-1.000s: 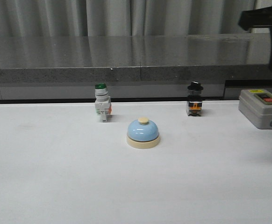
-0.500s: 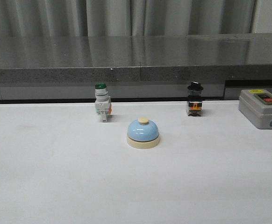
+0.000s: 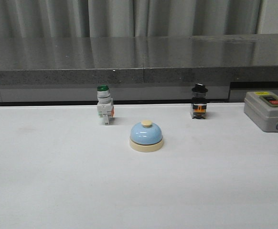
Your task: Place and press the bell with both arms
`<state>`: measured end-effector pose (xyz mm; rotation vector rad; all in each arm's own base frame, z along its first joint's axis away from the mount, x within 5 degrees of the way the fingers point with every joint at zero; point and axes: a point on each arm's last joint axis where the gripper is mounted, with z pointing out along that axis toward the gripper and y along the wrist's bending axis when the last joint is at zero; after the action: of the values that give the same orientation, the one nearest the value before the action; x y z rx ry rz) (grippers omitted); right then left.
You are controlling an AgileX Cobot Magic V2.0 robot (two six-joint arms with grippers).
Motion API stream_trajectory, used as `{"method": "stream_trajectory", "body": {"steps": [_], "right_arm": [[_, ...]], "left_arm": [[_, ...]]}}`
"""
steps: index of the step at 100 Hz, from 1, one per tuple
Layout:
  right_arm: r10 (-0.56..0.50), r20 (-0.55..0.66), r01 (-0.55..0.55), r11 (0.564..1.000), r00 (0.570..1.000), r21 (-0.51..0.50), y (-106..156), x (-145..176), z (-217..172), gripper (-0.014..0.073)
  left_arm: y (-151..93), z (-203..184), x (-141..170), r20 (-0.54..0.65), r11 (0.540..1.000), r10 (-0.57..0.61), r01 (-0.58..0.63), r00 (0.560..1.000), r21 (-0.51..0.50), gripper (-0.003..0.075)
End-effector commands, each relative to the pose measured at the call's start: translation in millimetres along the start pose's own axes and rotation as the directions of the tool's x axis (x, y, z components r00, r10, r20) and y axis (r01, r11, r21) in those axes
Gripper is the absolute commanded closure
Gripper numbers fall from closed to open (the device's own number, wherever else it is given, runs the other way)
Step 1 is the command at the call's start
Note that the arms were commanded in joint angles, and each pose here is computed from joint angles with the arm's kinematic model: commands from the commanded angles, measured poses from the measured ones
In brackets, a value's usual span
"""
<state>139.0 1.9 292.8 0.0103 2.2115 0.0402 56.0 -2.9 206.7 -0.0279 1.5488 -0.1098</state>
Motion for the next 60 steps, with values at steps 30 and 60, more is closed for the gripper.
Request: {"method": "stream_trajectory", "body": {"steps": [30,60], "right_arm": [[-0.011,0.297,0.011,1.000,0.955,0.002,1,16,-52,0.0655],[-0.055,0.504,0.039,0.998,0.862,0.044,-1,49,-73,0.0655]], "left_arm": [[1,-1,4,0.069,1.000,-0.015,0.014,0.997,0.005,0.0741],[1,-1,4,0.069,1.000,-0.015,0.014,0.997,0.005,0.0741]]}}
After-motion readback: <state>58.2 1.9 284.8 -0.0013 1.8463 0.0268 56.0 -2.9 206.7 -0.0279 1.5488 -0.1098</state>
